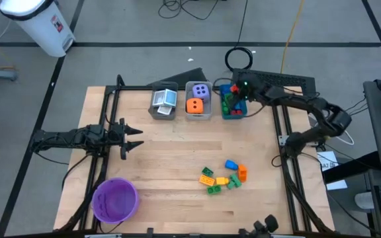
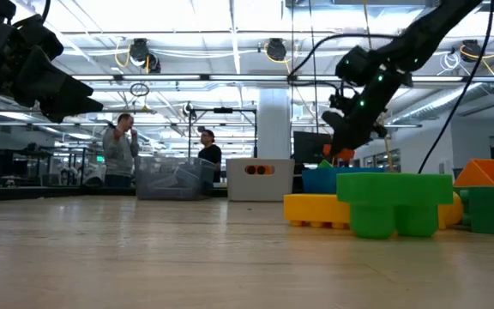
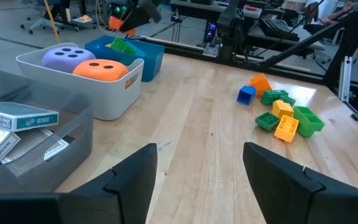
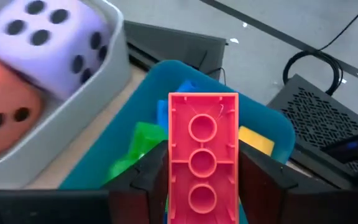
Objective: Pick & Place Toys
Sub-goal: Put the orange game piece into the blue bin, then put the light orange game piece into the blue bin
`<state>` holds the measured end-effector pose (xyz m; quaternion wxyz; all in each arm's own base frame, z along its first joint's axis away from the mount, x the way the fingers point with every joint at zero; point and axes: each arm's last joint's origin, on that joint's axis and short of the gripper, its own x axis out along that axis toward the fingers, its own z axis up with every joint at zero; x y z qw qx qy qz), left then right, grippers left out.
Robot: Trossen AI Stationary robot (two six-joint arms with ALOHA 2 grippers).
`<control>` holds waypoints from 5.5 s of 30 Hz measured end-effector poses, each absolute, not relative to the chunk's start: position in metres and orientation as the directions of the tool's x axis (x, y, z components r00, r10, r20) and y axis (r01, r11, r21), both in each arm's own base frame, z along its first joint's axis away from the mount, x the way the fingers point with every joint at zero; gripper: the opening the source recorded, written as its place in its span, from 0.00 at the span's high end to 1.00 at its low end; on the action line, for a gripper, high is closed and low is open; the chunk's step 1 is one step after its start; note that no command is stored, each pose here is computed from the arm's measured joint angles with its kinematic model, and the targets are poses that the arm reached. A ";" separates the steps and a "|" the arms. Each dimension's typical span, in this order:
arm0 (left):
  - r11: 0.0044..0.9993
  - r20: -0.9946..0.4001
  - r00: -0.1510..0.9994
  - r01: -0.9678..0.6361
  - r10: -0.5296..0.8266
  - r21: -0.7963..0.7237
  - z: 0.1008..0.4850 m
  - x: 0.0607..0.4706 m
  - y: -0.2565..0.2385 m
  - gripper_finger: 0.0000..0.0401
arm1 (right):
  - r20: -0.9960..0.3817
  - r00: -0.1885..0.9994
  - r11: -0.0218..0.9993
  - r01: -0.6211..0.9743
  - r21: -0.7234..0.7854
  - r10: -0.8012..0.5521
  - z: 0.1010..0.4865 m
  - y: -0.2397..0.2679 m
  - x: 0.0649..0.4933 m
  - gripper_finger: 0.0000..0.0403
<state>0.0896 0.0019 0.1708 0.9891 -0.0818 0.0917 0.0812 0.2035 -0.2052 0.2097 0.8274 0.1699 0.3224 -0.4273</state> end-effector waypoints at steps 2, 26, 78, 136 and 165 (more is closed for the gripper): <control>0.973 -0.194 0.970 -0.175 0.145 -0.147 0.171 0.090 0.002 0.39 | -0.688 0.408 0.566 0.825 -0.005 -0.601 0.203 -0.213 0.202 0.64; 0.973 -0.195 0.970 -0.175 0.145 -0.147 0.171 0.090 0.002 0.39 | -0.705 0.405 0.561 0.828 0.012 -0.583 0.179 -0.235 0.201 0.55; 0.973 -0.195 0.970 -0.175 0.145 -0.147 0.171 0.090 0.002 0.39 | -0.936 0.345 0.753 0.599 0.273 0.065 0.218 0.083 0.200 0.37; 0.973 -0.194 0.970 -0.175 0.146 -0.147 0.171 0.090 0.002 0.39 | -0.978 0.202 0.726 0.664 0.179 0.056 0.193 0.082 0.212 0.66; 0.973 -0.195 0.970 -0.176 0.146 -0.147 0.171 0.090 0.002 0.39 | -0.750 0.575 0.719 0.666 0.196 -0.328 0.261 0.009 0.194 0.67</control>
